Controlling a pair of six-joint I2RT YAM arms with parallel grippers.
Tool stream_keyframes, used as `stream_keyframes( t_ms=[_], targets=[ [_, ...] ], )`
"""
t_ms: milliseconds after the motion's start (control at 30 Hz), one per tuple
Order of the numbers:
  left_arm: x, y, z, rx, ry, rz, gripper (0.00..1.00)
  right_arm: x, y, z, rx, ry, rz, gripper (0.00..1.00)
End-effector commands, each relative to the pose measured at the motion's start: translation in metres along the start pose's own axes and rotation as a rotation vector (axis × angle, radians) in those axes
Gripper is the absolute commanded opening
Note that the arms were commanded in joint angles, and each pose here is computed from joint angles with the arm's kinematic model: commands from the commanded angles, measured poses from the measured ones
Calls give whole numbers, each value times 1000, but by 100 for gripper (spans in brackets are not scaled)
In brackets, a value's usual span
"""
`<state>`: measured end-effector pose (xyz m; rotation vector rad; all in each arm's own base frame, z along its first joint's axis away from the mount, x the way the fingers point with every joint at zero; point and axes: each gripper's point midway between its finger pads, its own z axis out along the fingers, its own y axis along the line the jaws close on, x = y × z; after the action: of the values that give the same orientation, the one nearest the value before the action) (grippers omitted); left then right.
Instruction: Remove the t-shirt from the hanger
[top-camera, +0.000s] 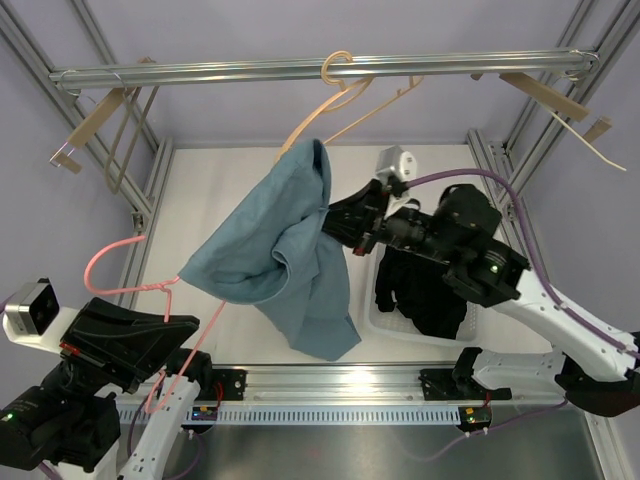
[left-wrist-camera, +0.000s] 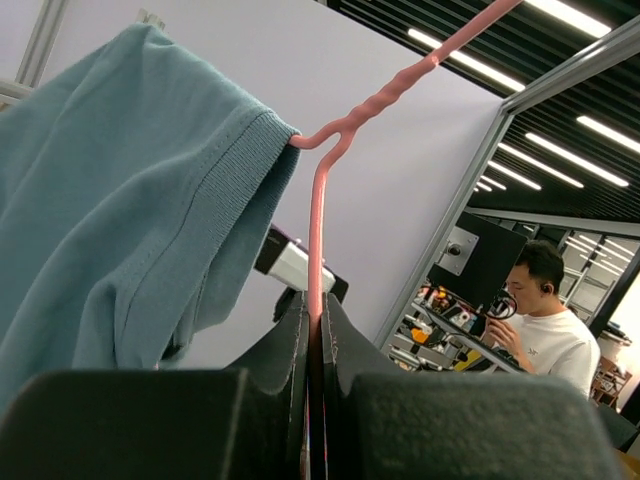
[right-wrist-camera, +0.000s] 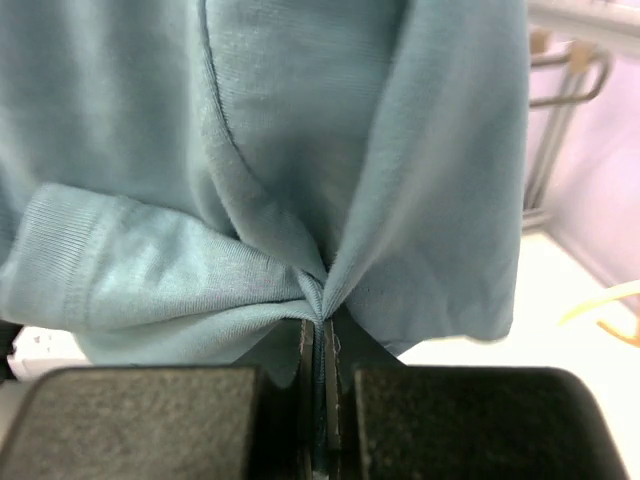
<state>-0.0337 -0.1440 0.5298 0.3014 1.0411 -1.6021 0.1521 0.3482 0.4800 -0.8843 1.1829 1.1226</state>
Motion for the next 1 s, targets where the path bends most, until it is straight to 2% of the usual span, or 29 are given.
stream_keyframes(
  t_ms=[0,200,433,567,800,833,867,900,933,967],
  targets=[
    [4,-7,-2,37,26,52,0,-95,2,-46,93,-254,-38,0],
    [0,-12,-2,11,23,93,0,-164,-3,-92,230,-347,-38,0],
    [-3,-12,-1,-6,19,112,0,-223,-54,-135,601,-396,-134,0],
    [-4,-8,-2,-37,12,136,0,-265,-61,-160,704,-461,-167,0],
    [-7,1,-1,-68,-2,151,0,-247,-101,-150,918,-352,-246,0],
    [-7,3,-1,-73,-2,150,0,-248,-103,-152,938,-371,-249,0],
    [-6,5,-1,-75,0,151,0,-226,-112,-141,953,-317,-258,0],
    [-6,6,-1,-77,0,149,0,-228,-111,-158,977,-343,-248,0],
    [-7,6,0,-77,0,151,0,-204,-119,-149,989,-305,-246,0],
    [-7,7,0,-79,1,150,0,-203,-117,-164,1003,-327,-234,0]
  ],
)
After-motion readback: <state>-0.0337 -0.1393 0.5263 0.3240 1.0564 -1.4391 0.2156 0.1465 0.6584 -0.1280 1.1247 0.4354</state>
